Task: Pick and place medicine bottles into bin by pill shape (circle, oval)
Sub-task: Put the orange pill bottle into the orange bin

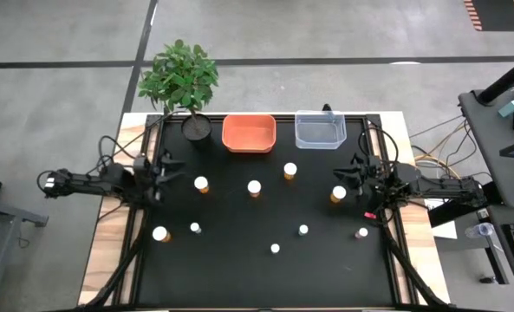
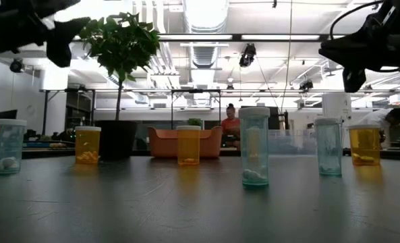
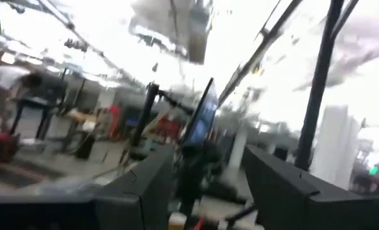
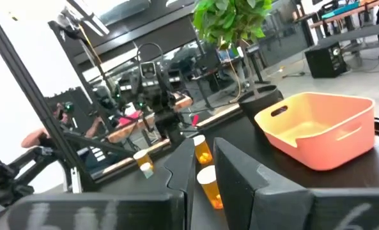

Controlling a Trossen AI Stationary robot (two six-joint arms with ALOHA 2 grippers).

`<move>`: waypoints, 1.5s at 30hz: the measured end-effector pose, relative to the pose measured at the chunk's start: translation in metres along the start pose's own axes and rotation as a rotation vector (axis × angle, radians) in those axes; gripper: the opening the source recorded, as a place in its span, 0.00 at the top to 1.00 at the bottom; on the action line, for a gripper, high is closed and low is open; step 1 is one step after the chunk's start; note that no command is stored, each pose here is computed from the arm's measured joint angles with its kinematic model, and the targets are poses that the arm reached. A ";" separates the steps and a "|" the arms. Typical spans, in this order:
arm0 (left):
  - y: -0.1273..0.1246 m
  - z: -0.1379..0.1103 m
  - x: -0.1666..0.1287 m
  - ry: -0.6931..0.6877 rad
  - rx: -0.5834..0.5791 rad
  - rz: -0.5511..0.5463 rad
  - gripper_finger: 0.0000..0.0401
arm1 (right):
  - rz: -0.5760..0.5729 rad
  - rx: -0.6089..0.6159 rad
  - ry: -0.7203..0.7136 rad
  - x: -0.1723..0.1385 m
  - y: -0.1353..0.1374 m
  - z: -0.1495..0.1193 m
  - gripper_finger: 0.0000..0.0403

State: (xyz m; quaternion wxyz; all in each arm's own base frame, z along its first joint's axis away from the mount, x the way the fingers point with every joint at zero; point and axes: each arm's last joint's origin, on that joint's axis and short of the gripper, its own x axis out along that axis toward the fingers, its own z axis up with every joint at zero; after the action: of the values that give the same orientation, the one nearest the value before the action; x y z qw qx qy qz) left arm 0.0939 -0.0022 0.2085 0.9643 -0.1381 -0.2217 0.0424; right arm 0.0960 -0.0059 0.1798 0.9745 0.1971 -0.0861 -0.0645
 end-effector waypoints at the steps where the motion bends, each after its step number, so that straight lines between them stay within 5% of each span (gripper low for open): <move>1: -0.001 0.003 0.000 -0.030 -0.025 -0.012 0.56 | -0.008 -0.010 -0.005 0.000 0.000 0.000 0.88; 9: -0.007 0.019 0.003 -0.198 -0.083 -0.124 0.56 | -0.035 -0.112 -0.121 0.000 0.002 0.010 0.88; 26: -0.031 0.054 0.070 -0.120 -0.071 -0.113 0.56 | -0.034 -0.489 -0.338 -0.001 0.023 0.062 0.88; 40: -0.066 0.051 0.149 0.048 -0.161 -0.268 0.56 | -0.053 -0.591 -0.253 -0.001 0.028 0.075 0.88; 45: -0.087 0.051 0.185 0.255 -0.161 -0.237 0.56 | -0.056 -0.622 -0.270 -0.002 0.030 0.080 0.88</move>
State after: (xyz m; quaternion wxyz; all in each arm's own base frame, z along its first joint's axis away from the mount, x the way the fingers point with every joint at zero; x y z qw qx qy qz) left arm 0.2394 -0.0461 0.3541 0.9687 -0.1921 -0.1153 -0.1070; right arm 0.0810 -0.0077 0.2643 0.9655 -0.1176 -0.1852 -0.1402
